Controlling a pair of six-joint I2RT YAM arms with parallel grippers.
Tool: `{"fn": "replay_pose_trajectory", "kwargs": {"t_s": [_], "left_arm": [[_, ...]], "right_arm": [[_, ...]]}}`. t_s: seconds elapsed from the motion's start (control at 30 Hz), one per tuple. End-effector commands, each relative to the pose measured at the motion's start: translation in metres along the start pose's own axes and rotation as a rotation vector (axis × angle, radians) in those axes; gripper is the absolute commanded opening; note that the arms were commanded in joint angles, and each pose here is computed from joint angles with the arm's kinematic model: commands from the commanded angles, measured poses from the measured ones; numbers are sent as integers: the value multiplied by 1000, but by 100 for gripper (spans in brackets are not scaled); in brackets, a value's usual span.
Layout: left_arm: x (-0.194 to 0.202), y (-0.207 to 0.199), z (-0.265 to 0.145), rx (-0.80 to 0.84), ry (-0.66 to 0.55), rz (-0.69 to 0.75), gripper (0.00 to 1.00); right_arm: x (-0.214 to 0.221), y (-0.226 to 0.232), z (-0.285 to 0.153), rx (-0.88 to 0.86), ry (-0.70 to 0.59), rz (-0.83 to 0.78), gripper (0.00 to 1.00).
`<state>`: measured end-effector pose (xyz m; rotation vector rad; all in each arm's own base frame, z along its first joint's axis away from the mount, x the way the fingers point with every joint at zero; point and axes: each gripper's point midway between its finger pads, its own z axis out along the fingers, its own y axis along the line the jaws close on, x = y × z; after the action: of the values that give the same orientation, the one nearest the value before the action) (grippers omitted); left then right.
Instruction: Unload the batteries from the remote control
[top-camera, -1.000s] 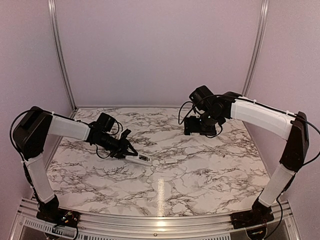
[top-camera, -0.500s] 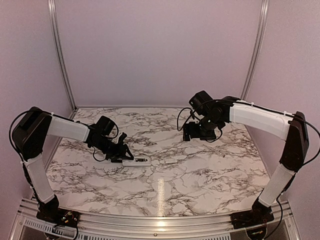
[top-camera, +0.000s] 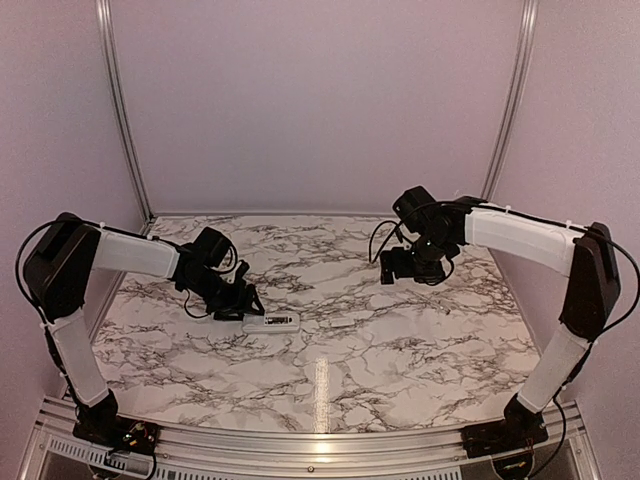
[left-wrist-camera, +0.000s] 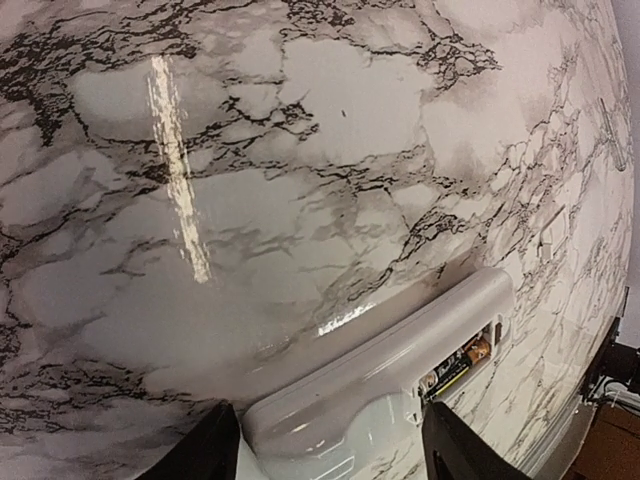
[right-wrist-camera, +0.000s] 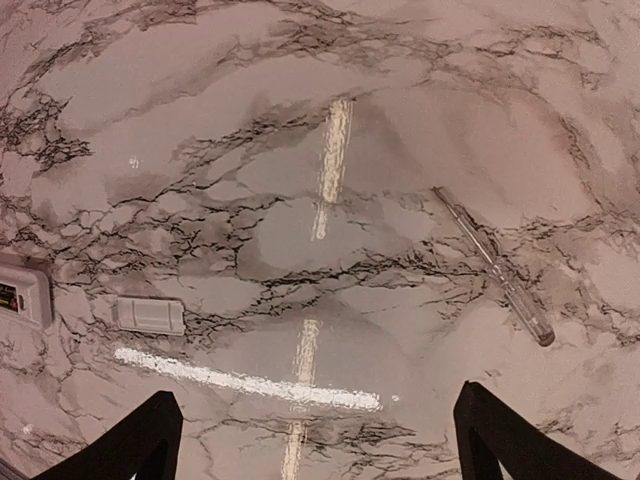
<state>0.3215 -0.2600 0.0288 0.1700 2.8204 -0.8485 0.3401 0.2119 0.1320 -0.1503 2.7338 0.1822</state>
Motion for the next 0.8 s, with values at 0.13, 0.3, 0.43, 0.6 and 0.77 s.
{"fn": "replay_pose_trajectory", "kwargs": {"t_s": [0.13,0.3,0.43,0.6,0.77], "left_arm": [[13,39,-14,-214,29,-40,77],[-7,33,-39,-274,-46,-19,83],[-20,23,-57,-275,-99,7,84],[-27,13,-72,-263,-142,31,84],[-27,9,-81,-256,-162,30,84]], "right_arm": [[1,-60,18,90,59,82,95],[3,-91,31,122,88,108,96],[13,-116,50,169,153,112,95],[23,-124,70,193,210,54,93],[32,-124,87,185,258,11,89]]}}
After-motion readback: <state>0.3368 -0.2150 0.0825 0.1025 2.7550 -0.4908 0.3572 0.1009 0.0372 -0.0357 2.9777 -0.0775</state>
